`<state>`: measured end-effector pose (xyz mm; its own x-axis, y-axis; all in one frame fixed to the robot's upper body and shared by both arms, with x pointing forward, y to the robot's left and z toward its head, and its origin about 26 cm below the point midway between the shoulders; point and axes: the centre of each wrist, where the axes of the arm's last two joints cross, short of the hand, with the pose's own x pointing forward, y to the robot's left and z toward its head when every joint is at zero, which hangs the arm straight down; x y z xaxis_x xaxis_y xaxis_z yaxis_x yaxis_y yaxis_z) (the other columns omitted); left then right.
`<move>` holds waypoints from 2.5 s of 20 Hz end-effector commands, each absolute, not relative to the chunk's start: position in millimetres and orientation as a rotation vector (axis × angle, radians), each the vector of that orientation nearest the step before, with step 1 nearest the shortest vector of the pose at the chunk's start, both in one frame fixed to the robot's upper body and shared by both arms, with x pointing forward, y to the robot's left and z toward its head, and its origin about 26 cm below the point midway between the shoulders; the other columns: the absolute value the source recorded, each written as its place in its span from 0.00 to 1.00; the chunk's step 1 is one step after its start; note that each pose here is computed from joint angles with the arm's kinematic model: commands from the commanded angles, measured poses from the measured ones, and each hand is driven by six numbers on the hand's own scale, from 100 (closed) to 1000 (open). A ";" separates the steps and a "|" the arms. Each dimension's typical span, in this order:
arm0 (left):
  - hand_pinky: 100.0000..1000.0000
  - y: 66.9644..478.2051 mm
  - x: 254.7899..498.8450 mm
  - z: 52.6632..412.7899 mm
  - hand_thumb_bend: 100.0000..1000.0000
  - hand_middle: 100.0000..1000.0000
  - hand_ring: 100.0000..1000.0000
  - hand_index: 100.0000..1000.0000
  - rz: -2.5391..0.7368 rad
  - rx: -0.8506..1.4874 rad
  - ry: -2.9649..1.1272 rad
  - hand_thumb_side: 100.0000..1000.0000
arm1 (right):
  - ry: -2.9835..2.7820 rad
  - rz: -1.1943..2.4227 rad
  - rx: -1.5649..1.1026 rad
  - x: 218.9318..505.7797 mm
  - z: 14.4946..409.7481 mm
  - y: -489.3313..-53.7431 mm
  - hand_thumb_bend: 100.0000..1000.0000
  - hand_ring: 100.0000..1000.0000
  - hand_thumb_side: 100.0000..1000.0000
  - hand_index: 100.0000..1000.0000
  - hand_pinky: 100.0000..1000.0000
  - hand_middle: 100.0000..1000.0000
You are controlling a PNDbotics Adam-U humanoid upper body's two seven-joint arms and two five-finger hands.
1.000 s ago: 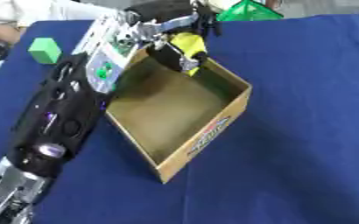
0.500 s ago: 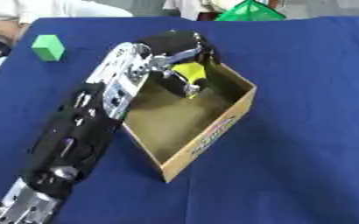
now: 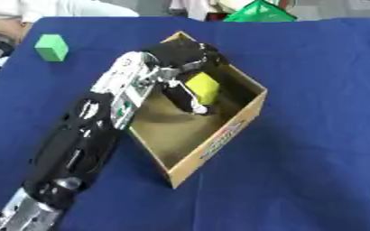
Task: Pick up objects on the table and place them in the box.
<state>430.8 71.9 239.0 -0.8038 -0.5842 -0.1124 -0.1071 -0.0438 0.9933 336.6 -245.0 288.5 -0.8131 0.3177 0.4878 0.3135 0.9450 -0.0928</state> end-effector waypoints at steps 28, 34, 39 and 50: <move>0.76 316.4 442.0 349.4 0.44 0.74 0.84 0.93 -1.275 1.279 -1.675 0.31 | -2.587 0.013 -0.559 336.5 295.6 -261.6 0.10 0.81 1.00 0.80 0.78 0.66; 0.78 336.5 455.2 345.8 0.50 0.75 0.85 0.92 -1.283 1.229 -1.580 0.15 | -2.589 0.020 -0.561 338.8 298.1 -262.2 0.10 0.81 1.00 0.80 0.78 0.66; 0.80 347.8 462.7 344.0 0.56 0.75 0.87 0.92 -1.272 1.191 -1.520 0.16 | -2.590 0.023 -0.567 340.8 300.4 -263.7 0.09 0.81 1.00 0.79 0.78 0.66; 0.84 356.3 466.8 348.9 0.48 0.81 0.90 0.94 -1.332 1.211 -1.405 0.00 | -2.584 0.034 -0.582 343.3 303.0 -268.6 0.09 0.81 1.00 0.79 0.78 0.65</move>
<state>473.5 344.9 327.5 -0.2156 -0.9762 -0.0209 -0.0656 -0.0069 0.9978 346.2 -264.4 291.5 -0.7775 0.3923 0.4915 0.3842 0.9151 -0.1227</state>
